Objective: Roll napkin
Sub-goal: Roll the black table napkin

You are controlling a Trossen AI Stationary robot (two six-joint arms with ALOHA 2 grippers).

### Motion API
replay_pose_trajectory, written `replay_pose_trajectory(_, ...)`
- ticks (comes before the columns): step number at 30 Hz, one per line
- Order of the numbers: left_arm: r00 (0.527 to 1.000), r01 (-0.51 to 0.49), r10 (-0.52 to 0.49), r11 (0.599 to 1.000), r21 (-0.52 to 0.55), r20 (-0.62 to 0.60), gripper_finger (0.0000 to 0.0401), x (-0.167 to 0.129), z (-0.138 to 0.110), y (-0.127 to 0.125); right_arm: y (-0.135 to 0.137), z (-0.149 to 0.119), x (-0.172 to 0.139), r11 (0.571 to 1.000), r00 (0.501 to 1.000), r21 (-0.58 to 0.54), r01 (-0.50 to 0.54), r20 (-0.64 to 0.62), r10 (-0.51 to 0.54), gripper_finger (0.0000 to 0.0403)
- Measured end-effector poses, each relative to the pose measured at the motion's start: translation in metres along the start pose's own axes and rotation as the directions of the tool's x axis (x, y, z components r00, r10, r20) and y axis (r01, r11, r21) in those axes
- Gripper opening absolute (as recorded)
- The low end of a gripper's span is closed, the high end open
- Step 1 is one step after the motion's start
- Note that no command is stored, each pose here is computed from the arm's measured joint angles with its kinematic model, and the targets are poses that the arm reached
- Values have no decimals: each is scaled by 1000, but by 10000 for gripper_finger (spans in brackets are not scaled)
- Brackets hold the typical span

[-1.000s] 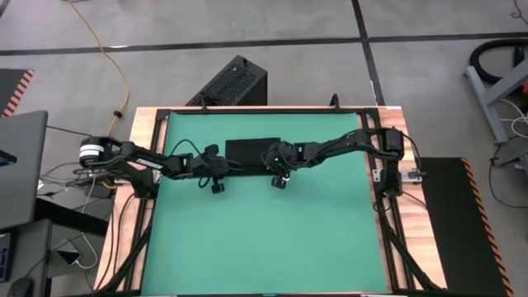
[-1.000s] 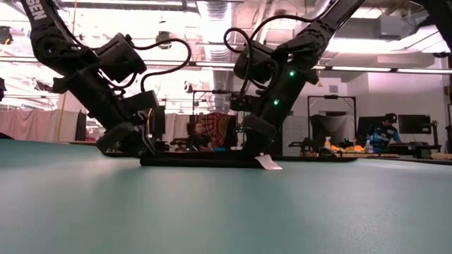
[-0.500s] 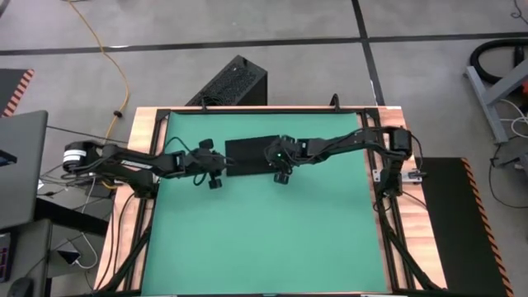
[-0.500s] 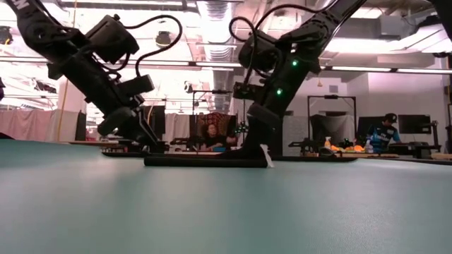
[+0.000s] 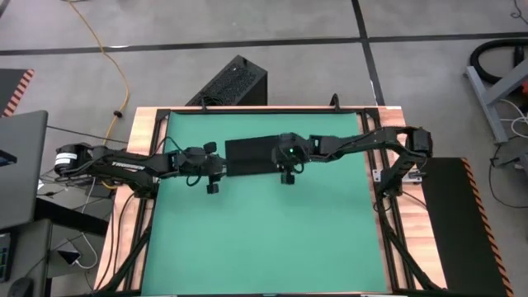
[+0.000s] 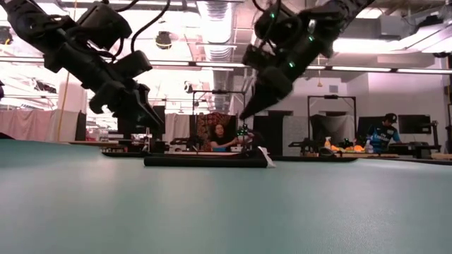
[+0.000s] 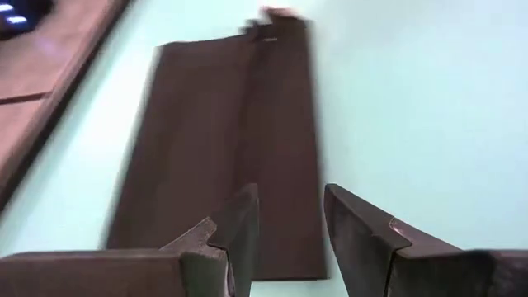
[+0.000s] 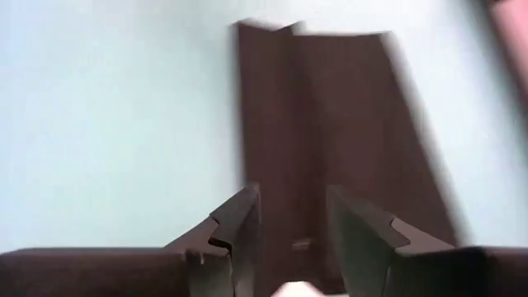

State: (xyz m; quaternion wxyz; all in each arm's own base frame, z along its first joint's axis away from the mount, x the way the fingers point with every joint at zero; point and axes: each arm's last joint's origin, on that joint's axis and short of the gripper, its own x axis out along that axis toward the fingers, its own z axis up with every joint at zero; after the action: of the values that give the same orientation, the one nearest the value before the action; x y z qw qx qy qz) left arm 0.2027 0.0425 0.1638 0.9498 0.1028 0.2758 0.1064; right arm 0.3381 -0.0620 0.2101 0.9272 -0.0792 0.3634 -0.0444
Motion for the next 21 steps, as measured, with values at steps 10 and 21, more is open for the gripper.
replay_pose_trajectory(10,997,28,-33,997,72,72,130,8,-9,-9,1,-50,15,996,998,91,14,56,-19,139)
replay_pose_trajectory(21,1000,-6,5,997,78,25,130,33,-22,-14,-8,-63,16,991,997,126,44,55,-51,139)
